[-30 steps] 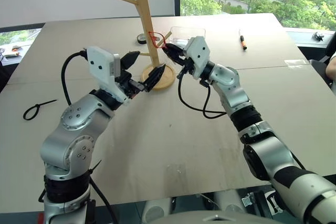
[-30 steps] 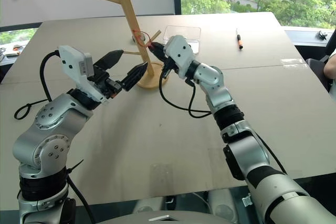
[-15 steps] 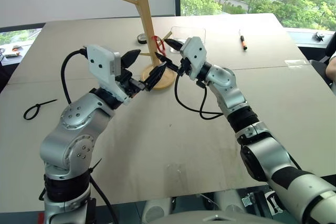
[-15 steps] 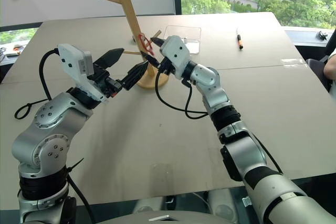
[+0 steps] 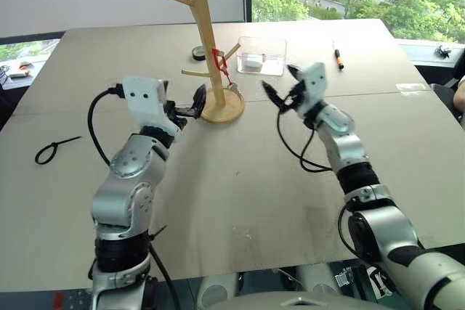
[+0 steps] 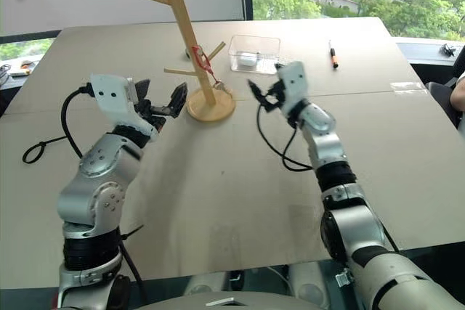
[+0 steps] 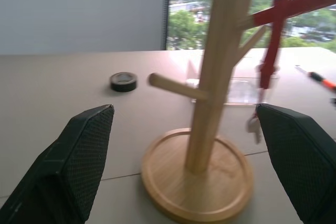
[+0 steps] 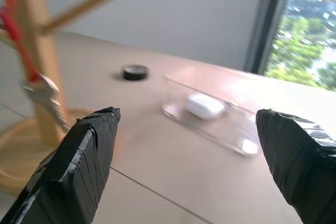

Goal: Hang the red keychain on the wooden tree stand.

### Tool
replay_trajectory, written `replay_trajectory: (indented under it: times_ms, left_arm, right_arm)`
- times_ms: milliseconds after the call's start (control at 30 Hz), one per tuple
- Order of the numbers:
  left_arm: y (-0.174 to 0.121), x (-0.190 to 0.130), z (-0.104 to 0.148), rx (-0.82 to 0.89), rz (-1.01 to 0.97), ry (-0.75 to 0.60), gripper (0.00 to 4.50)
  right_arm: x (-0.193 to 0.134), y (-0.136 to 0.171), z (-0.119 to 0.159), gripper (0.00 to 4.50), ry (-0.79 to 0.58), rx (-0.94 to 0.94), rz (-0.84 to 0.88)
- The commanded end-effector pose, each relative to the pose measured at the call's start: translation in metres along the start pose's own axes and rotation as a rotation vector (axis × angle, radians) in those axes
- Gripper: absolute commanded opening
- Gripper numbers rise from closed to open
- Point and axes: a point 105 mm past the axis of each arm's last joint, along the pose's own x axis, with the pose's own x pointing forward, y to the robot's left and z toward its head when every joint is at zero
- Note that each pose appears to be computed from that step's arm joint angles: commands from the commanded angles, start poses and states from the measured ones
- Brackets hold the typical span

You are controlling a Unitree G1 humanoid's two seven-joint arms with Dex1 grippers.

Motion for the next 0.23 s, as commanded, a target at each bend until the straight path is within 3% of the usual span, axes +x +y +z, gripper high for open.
replay_trajectory:
  times_ms: [33, 233]
  left_arm:
    - [0.019, -0.003, -0.004, 0.012, 0.119, -0.045, 4.5]
    - [0.045, -0.013, -0.034, -0.008, 0.244, -0.02, 4.5]
  right_arm:
    - [-0.02, -0.033, 0.0, 4.43, -0.018, 0.033, -0.138]
    - [-0.057, -0.052, -0.019, 4.43, 0.025, 0.025, -0.203]
